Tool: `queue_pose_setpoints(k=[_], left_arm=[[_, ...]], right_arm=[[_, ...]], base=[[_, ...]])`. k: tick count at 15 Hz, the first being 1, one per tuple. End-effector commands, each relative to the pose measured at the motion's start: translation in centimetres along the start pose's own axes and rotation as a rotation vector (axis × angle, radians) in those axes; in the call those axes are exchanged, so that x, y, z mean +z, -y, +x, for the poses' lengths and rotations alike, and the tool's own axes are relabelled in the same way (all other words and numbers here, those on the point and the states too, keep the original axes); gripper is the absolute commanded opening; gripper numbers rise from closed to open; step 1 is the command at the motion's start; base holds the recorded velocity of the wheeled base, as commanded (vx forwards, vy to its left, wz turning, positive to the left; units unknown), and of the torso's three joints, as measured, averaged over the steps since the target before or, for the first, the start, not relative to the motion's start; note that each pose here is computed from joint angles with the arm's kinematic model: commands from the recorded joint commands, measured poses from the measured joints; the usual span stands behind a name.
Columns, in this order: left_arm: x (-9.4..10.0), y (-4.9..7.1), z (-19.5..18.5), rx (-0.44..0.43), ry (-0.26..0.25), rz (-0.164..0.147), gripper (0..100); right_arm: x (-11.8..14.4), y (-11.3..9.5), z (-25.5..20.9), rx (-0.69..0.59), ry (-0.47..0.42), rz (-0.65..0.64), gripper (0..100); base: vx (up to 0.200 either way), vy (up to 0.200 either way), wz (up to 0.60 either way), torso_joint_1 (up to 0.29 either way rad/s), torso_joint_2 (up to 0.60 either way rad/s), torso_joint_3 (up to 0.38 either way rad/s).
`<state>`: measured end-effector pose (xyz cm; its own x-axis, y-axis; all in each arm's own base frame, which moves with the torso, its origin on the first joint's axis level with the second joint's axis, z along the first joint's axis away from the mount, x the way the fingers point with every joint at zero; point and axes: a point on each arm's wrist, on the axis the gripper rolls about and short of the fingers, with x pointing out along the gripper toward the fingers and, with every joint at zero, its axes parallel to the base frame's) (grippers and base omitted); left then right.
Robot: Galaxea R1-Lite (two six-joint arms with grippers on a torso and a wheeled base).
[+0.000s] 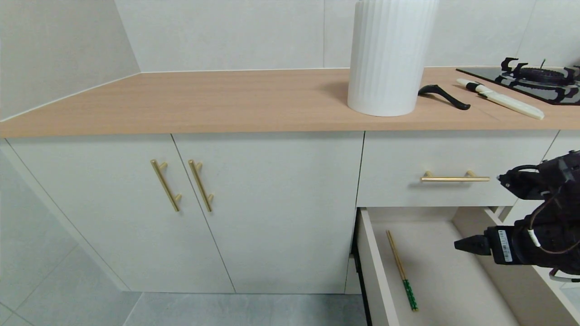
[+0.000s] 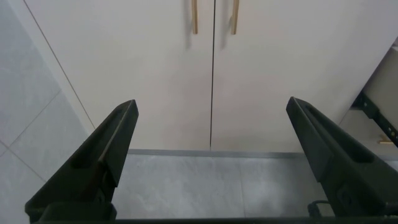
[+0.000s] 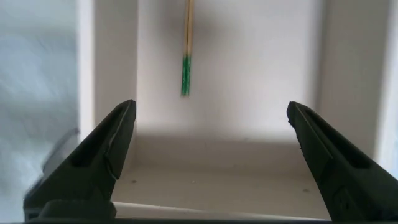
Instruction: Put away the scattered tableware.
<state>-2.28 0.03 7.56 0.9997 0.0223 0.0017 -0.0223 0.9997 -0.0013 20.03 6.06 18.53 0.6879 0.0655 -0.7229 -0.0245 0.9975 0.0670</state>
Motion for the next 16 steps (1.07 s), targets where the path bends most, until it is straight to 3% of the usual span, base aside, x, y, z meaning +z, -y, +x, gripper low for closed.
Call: queue_pose_setpoints(k=[1, 7, 16], left_arm=[[0.0, 0.0, 0.0, 0.001, 0.0, 0.0, 100], [0.02, 0.0, 0.0, 0.001, 0.001, 0.0, 100], [0.0, 0.0, 0.0, 0.001, 0.0, 0.0, 100]], right_arm=[[0.15, 0.38, -1.73, 0.013, 0.064, -0.001, 100], [0.15, 0.41, -1.88, 0.011, 0.072, -0.004, 100], [0.08, 0.4, -1.8, 0.015, 0.068, -0.005, 100]], base=[[0.0, 0.0, 0.0, 0.0, 0.0, 0.0], [0.0, 0.0, 0.0, 0.06, -0.18, -0.197], [0.0, 0.0, 0.0, 0.159, -0.5, -0.3]])
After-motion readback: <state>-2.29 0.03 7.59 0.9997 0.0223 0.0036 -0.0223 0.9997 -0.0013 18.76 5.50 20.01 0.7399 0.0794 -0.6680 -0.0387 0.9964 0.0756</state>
